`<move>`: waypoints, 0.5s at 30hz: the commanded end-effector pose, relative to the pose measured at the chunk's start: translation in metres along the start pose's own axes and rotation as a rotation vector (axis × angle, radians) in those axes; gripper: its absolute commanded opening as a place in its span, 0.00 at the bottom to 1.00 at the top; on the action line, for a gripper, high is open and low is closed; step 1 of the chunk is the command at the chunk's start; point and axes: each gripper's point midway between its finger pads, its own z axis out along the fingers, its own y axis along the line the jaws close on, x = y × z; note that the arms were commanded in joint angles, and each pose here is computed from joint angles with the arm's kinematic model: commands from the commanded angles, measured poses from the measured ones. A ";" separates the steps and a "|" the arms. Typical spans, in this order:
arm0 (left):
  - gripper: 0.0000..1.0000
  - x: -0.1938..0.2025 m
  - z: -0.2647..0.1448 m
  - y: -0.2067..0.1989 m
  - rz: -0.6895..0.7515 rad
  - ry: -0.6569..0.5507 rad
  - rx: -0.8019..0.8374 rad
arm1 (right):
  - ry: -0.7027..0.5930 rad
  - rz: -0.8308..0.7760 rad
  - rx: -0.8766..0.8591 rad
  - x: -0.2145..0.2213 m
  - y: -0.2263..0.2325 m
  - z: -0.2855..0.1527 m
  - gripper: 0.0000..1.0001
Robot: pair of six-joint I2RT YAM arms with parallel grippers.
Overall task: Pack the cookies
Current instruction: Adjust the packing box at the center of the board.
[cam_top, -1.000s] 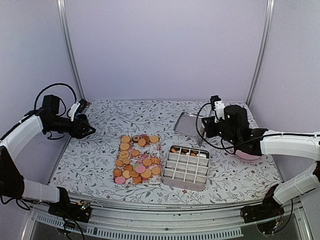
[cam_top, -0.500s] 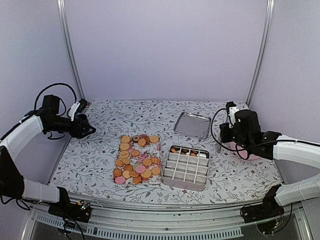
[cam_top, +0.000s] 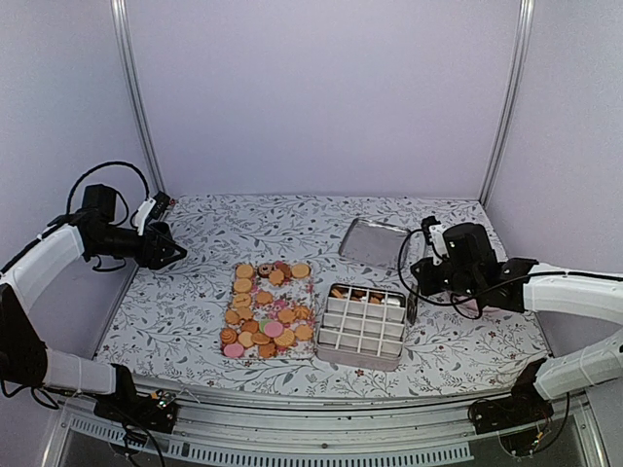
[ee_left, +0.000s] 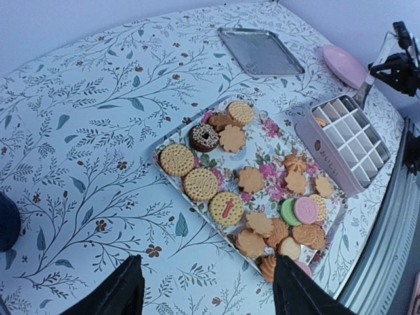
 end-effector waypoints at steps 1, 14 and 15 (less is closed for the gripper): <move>0.68 -0.011 -0.007 -0.001 0.020 -0.029 -0.004 | -0.102 0.043 -0.109 -0.046 0.032 0.004 0.14; 0.68 -0.010 -0.007 0.001 0.021 -0.023 -0.012 | -0.281 -0.028 -0.062 -0.113 0.037 -0.003 0.15; 0.68 -0.010 -0.007 0.001 0.021 -0.022 -0.011 | -0.306 -0.035 -0.088 -0.120 0.042 -0.008 0.16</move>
